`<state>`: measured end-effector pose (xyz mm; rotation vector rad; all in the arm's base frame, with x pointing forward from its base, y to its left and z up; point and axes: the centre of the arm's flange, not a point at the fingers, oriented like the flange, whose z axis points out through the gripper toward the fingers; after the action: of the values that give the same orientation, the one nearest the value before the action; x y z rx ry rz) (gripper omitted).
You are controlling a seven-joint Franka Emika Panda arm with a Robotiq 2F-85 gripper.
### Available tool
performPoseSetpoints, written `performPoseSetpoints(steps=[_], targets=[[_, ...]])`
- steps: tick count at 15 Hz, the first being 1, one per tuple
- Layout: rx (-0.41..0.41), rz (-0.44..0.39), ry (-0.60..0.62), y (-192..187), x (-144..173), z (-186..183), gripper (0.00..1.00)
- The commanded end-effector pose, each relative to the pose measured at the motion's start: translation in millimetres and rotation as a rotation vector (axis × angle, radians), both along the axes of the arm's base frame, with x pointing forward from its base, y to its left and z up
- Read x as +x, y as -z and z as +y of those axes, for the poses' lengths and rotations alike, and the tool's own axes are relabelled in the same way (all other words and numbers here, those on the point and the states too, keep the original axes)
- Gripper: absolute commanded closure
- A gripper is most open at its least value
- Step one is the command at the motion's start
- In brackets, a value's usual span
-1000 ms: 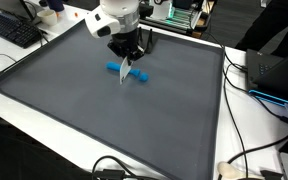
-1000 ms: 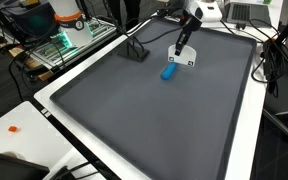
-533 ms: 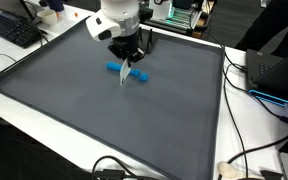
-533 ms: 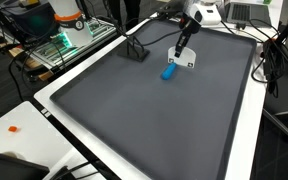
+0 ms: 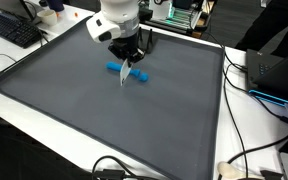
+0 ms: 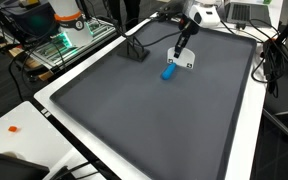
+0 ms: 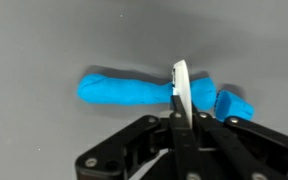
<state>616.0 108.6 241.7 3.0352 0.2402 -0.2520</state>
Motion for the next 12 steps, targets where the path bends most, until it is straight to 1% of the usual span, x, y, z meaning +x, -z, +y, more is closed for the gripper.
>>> performPoseSetpoints(steps=[1,6,12], targets=[[-0.023,0.068,-0.016,19.7,-9.9,-9.5,0.99],[-0.024,0.105,-0.017,20.1,-14.7,-10.1,0.99],[-0.022,0.12,-0.031,15.7,-17.6,-9.7,0.99]])
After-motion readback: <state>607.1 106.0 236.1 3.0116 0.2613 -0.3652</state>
